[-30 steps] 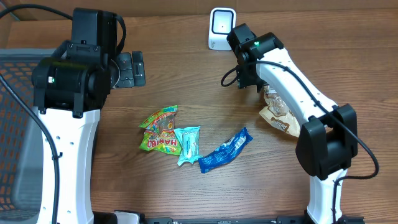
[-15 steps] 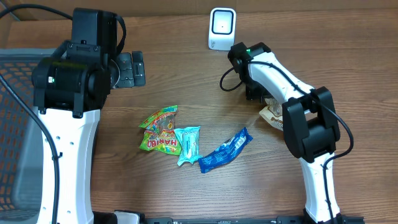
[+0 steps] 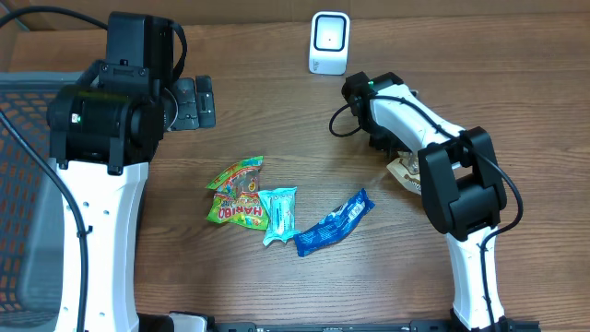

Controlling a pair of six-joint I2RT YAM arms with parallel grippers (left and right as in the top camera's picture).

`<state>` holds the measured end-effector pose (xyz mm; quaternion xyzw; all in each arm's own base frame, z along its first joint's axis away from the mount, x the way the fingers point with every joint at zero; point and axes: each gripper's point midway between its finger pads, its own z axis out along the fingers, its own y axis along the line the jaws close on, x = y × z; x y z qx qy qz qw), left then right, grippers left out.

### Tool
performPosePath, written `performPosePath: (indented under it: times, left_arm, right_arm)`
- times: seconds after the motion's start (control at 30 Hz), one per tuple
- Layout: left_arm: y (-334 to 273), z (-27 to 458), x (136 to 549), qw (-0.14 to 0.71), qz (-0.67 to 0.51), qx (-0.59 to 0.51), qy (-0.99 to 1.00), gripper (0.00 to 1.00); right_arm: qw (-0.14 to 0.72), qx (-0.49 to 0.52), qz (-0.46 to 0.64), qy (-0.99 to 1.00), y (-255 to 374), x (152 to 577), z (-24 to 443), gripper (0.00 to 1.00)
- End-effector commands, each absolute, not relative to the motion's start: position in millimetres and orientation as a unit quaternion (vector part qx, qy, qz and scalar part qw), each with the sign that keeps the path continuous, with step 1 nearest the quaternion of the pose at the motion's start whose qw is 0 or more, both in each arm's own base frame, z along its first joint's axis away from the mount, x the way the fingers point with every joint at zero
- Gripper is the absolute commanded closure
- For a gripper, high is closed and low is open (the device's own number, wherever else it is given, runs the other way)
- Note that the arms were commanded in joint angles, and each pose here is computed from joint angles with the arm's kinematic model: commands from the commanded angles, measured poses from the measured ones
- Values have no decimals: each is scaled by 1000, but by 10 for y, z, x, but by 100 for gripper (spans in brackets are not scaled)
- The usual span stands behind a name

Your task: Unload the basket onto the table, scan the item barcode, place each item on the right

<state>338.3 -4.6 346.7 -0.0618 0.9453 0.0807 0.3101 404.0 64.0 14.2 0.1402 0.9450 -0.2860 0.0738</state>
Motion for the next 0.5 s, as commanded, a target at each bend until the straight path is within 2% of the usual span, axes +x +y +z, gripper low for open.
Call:
performPosePath:
  times: [0.0,0.03,0.07,0.17,0.33,0.47]
  left_arm:
    - [-12,3513,3402,316,90,-56,943,0]
    - [-12,3513,3402,316,90,-56,943,0]
    - [-12,3513,3402,316,90,-56,943,0]
    - [-12,3513,3402,316,90,-56,943,0]
    - [-12,3513,3402,316,90,-56,943,0]
    - [-12,3513,3402,316,90,-56,943,0]
  right_arm:
    - [52,146,-286,946,574,3964,16,66]
    - [53,146,-285,946,577,3968,16,77]
    - [53,147,-282,947,590,3979,28,83]
    - [45,136,-265,953,659,4011,104,96]
    - [20,94,-160,982,1054,4139,321,96]
    - [8,-16,70,997,1871,4287,825,96]
